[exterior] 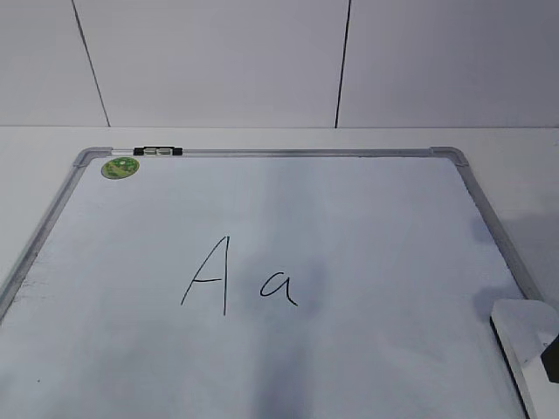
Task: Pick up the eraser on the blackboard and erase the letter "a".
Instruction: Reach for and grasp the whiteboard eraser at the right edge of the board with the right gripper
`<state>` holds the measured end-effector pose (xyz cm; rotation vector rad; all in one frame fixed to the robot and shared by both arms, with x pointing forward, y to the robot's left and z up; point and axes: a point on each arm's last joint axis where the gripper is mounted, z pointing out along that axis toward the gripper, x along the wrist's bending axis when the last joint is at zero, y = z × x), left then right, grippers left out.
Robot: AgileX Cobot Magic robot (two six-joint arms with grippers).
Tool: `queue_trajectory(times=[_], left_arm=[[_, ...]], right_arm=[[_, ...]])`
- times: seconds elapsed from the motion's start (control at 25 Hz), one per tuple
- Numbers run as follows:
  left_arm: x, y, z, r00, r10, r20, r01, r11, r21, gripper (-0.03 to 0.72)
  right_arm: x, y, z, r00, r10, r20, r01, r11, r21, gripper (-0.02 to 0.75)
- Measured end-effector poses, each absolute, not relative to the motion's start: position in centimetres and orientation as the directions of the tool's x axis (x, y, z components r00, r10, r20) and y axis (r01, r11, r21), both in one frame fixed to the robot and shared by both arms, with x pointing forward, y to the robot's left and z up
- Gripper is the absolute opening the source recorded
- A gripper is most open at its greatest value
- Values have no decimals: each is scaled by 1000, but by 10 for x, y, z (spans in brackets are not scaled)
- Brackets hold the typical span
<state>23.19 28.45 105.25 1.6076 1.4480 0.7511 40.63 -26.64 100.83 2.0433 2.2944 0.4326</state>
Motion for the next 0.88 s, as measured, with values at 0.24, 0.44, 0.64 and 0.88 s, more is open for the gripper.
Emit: queue_trajectory(times=[0.24, 0.44, 0.64, 0.88], left_arm=[[232, 284, 1052, 158, 983, -94, 490, 4, 872, 236], [232, 284, 1052, 158, 983, -94, 490, 4, 872, 236], [232, 284, 1052, 158, 983, -94, 490, 4, 872, 237], [232, 284, 1052, 160, 983, -95, 490, 5, 872, 239]], right_arm=[[412, -265, 999, -119, 979, 166, 981, 90, 174, 666], [419, -264, 987, -88, 982, 170, 993, 73, 94, 666], [423, -263, 980, -53, 984, 171, 998, 45, 51, 666], [429, -256, 979, -55, 986, 155, 998, 50, 37, 659]])
